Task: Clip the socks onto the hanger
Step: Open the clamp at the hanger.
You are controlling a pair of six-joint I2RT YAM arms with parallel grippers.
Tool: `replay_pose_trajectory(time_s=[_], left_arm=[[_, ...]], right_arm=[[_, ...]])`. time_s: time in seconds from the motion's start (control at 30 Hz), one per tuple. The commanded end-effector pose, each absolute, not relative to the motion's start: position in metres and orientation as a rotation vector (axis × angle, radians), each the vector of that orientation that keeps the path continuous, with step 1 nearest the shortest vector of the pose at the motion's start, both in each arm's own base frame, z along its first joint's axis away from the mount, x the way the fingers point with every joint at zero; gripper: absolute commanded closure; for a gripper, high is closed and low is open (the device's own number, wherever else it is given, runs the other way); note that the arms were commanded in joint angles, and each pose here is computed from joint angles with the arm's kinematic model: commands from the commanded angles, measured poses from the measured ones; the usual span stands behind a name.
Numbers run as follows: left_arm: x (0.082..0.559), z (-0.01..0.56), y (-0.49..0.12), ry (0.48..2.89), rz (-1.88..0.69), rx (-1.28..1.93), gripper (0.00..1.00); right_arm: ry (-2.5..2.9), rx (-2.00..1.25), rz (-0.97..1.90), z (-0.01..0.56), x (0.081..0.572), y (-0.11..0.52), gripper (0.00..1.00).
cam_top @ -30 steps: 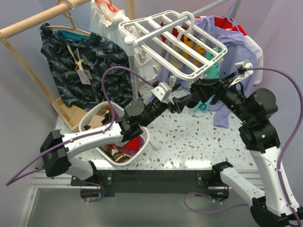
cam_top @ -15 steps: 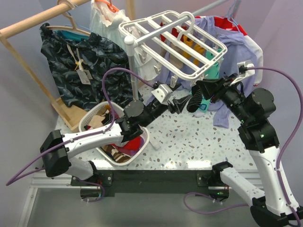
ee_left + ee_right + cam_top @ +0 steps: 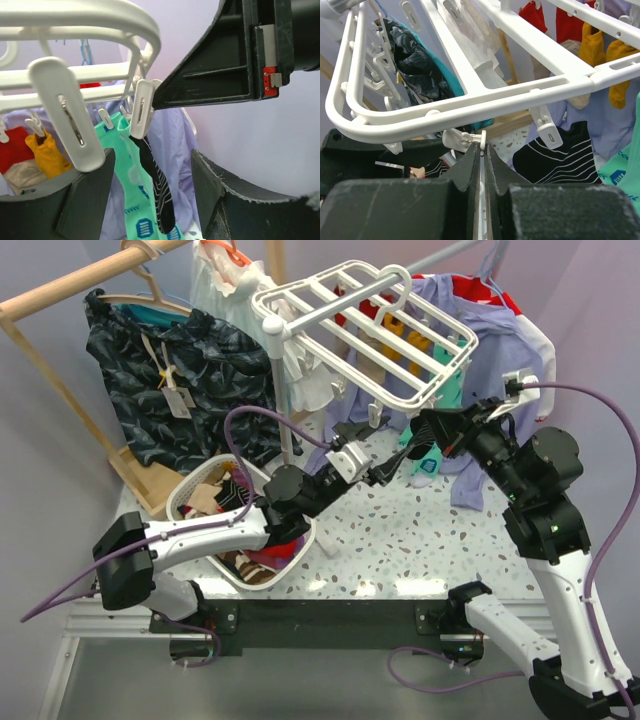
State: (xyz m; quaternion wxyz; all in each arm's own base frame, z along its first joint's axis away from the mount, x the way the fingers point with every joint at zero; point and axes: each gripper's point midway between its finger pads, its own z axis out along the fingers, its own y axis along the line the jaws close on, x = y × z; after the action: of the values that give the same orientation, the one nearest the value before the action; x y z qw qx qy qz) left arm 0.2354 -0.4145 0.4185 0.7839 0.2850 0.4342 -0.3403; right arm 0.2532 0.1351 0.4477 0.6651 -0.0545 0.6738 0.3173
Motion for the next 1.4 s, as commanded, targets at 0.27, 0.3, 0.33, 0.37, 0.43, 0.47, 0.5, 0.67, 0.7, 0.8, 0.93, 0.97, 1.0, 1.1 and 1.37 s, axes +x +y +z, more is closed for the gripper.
replay_pose_trajectory(time_s=[0.27, 0.3, 0.33, 0.37, 0.43, 0.47, 0.5, 0.67, 0.7, 0.8, 0.93, 0.97, 1.0, 1.1, 1.37], left_arm=[[0.248, 0.443, -0.416, 0.795, -0.576, 0.515, 0.45], [0.248, 0.446, -0.417, 0.792, -0.587, 0.511, 0.46], [0.249, 0.443, -0.420, 0.798, -0.593, 0.522, 0.47], [0.251, 0.445, -0.419, 0.799, -0.598, 0.520, 0.48], [0.253, 0.447, -0.421, 0.808, -0.625, 0.521, 0.50], [0.255, 0.446, -0.420, 0.814, -0.629, 0.520, 0.50], [0.255, 0.450, -0.419, 0.813, -0.642, 0.513, 0.51], [0.255, 0.454, -0.423, 0.821, -0.670, 0.540, 0.51], [0.254, 0.457, -0.424, 0.816, -0.675, 0.544, 0.51], [0.255, 0.456, -0.428, 0.829, -0.676, 0.561, 0.53], [0.257, 0.454, -0.431, 0.838, -0.683, 0.575, 0.59], [0.256, 0.455, -0.432, 0.838, -0.691, 0.575, 0.60], [0.257, 0.455, -0.433, 0.842, -0.691, 0.577, 0.63], [0.259, 0.453, -0.435, 0.856, -0.688, 0.577, 0.72], [0.260, 0.451, -0.433, 0.875, -0.696, 0.562, 0.90]], right_arm=[[1.486, -0.163, 0.701, 0.463, 0.245, 0.134, 0.97], [1.486, -0.163, 0.703, 0.463, 0.244, 0.134, 0.97], [1.486, -0.167, 0.706, 0.462, 0.244, 0.135, 0.97], [1.491, -0.171, 0.710, 0.460, 0.244, 0.136, 0.98], [1.496, -0.170, 0.709, 0.458, 0.244, 0.135, 0.98], [1.492, -0.175, 0.709, 0.459, 0.243, 0.136, 0.99], [1.492, -0.176, 0.708, 0.459, 0.243, 0.135, 0.99], [1.496, -0.187, 0.708, 0.459, 0.242, 0.136, 1.00], [1.493, -0.192, 0.708, 0.459, 0.242, 0.137, 1.00], [1.492, -0.196, 0.714, 0.460, 0.240, 0.137, 1.00], [1.494, -0.201, 0.715, 0.461, 0.240, 0.138, 1.00], [1.494, -0.201, 0.715, 0.461, 0.240, 0.138, 1.00], [1.495, -0.199, 0.714, 0.460, 0.241, 0.138, 1.00], [1.494, -0.201, 0.720, 0.461, 0.241, 0.139, 1.00], [1.491, -0.194, 0.734, 0.462, 0.239, 0.139, 0.96]])
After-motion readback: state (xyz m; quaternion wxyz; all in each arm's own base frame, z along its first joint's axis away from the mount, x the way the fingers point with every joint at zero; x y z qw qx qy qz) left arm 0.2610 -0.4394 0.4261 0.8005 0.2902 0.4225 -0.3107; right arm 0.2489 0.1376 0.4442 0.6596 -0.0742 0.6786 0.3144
